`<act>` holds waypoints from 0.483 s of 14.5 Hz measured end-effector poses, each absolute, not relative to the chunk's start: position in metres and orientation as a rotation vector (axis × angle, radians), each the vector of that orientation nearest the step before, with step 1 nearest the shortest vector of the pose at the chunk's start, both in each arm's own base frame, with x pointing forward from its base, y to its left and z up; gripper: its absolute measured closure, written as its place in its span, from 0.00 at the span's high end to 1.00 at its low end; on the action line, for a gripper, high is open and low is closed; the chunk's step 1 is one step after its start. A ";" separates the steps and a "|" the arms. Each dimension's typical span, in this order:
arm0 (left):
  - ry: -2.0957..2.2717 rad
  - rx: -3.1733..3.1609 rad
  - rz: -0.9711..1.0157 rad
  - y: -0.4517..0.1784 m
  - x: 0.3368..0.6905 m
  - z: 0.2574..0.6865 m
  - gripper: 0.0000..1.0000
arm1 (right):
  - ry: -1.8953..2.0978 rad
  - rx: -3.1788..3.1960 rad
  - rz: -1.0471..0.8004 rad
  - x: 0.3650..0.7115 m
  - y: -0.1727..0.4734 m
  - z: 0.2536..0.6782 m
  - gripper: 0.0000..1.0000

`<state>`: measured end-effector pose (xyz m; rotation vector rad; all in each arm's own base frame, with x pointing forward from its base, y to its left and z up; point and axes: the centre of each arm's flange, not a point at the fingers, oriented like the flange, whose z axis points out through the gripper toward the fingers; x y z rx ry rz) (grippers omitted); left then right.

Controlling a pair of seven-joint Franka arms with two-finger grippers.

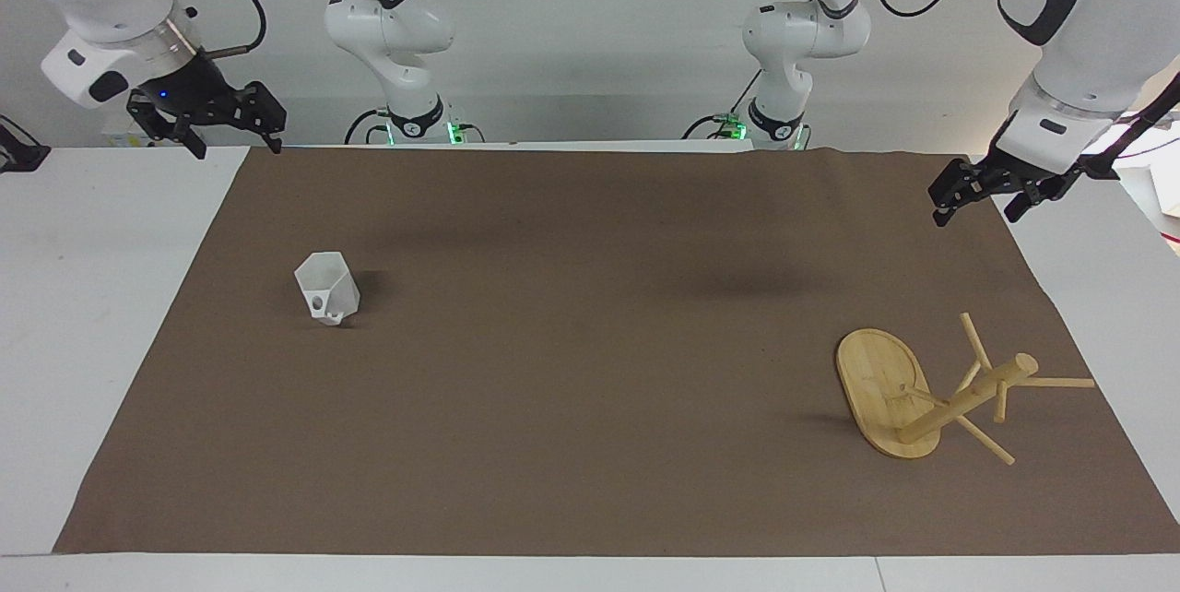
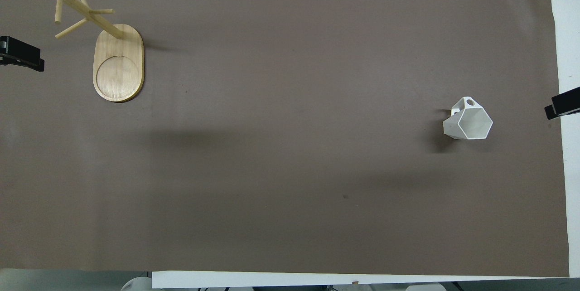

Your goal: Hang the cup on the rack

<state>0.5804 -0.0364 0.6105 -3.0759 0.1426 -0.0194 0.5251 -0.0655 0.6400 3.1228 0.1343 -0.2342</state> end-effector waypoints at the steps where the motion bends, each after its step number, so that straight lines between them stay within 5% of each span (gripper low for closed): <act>1: 0.143 -3.076 -0.019 -0.036 0.580 0.611 1.00 | 0.134 3.123 -0.234 0.525 -0.066 0.640 1.00; 7: 0.143 -3.076 -0.019 -0.036 0.580 0.611 1.00 | 0.129 3.124 -0.257 0.523 -0.067 0.638 1.00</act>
